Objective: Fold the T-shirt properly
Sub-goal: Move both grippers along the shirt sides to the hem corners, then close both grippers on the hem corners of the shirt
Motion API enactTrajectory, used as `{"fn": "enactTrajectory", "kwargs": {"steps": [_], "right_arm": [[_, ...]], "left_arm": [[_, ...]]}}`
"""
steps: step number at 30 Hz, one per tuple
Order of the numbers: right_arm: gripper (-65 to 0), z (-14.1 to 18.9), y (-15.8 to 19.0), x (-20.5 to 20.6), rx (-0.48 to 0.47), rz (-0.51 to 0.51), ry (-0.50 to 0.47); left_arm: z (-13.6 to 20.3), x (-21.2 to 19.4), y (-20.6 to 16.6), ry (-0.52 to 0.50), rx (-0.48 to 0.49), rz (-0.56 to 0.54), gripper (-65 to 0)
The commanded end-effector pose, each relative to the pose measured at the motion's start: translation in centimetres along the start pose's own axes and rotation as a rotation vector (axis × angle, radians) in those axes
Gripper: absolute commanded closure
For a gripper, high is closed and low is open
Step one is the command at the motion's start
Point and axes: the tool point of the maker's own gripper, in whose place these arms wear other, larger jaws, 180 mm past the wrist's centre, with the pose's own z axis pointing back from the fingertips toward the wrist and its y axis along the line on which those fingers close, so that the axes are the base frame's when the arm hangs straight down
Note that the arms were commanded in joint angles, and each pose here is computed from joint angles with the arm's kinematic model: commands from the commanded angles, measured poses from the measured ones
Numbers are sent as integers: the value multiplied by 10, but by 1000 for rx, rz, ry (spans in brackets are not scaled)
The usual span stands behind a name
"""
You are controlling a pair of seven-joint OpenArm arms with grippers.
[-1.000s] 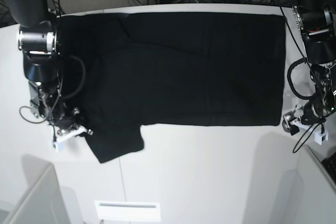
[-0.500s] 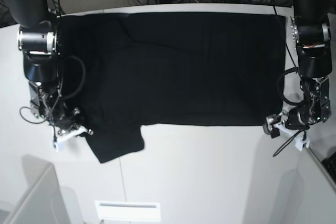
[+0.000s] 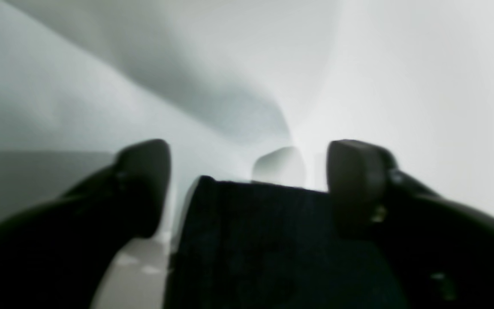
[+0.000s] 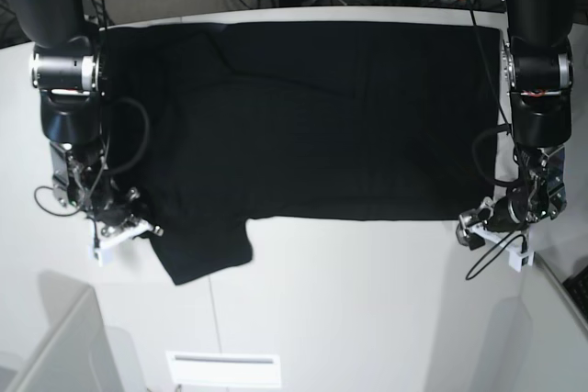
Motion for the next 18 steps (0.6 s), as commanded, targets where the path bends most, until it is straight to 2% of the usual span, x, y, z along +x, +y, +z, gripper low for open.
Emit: {"fn": "enactTrajectory", "kwargs": {"steps": [1, 5, 7, 9, 11, 14, 18], "right_arm": [[0, 4, 0, 15, -7, 12, -17], [0, 4, 0, 15, -7, 12, -20], [0, 4, 0, 15, -7, 12, -20], [0, 4, 0, 15, -7, 12, -22], [0, 4, 0, 15, -7, 12, -22], [0, 4, 0, 15, -6, 13, -23], [0, 4, 0, 24, -6, 13, -71]], "left_arm": [[-2, -16, -3, 76, -6, 0, -462], [-2, -24, 1, 90, 1, 2, -341], [-2, -28, 2, 96, 3, 1, -260], [-3, -29, 3, 97, 4, 1, -150], [-3, -29, 3, 96, 4, 1, 0], [-3, -29, 2, 95, 2, 1, 0], [-2, -26, 3, 89, 3, 1, 0]]}}
